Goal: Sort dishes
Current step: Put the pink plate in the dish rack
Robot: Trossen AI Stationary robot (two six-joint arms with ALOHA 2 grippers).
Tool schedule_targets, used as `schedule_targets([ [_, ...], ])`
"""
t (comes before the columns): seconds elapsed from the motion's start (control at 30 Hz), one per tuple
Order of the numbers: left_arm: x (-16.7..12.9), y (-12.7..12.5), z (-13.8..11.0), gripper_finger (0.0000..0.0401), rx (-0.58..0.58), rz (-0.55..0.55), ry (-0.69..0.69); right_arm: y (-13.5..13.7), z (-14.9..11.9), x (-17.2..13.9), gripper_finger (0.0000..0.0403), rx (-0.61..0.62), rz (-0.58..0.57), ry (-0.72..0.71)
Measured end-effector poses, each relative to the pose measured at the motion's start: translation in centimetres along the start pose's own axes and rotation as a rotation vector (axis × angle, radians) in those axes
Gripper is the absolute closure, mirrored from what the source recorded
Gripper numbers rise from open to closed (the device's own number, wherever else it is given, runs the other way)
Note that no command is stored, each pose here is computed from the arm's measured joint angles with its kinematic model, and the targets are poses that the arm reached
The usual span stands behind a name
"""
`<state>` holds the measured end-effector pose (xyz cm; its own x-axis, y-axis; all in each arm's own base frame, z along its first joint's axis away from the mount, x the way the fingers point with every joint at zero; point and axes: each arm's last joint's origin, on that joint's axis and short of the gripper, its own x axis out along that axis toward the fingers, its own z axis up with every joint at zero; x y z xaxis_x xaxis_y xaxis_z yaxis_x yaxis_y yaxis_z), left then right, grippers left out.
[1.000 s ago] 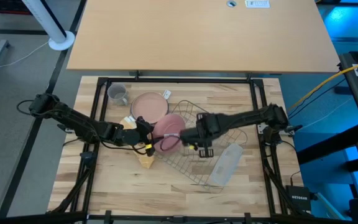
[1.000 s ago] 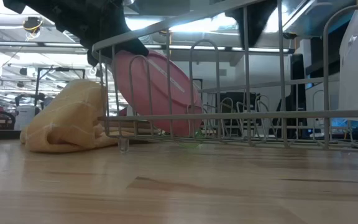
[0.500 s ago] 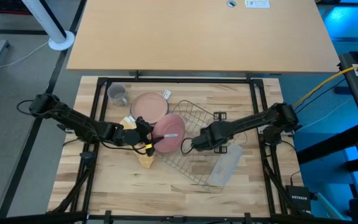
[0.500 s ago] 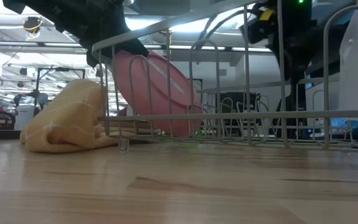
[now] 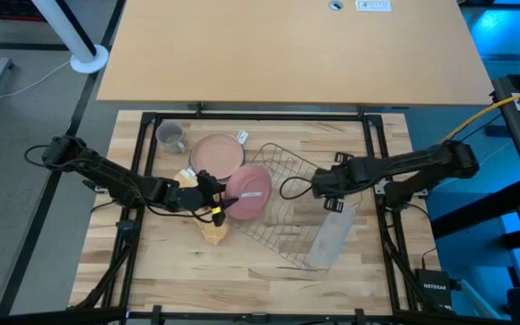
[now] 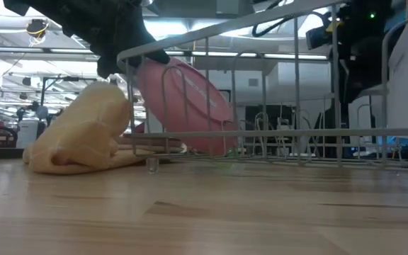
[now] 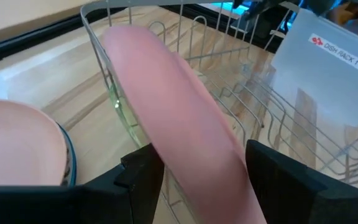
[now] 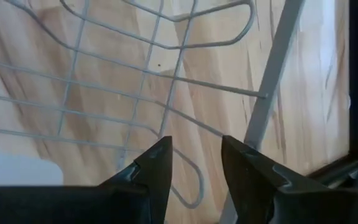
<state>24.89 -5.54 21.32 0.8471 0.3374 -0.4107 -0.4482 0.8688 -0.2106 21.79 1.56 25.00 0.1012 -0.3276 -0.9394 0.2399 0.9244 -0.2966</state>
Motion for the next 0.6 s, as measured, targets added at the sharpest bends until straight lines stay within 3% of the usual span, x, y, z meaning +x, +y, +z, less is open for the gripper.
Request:
schedule_targets([
  [0.23,0.0,-0.1,0.1,0.0189,-0.045,-0.008,-0.009,-1.2,-0.1,2.1,0.0260,-0.029,-0.006,0.000],
  [0.4,-0.1,-0.7,1.0,0.0189,-0.066,-0.073,-0.087,-2.5,0.6,2.7,0.0260,-0.052,-0.006,-0.025],
  [0.6,-0.2,-0.9,1.4,0.0189,-0.023,-0.104,-0.114,-4.1,1.4,3.2,0.0260,-0.063,-0.016,-0.067],
])
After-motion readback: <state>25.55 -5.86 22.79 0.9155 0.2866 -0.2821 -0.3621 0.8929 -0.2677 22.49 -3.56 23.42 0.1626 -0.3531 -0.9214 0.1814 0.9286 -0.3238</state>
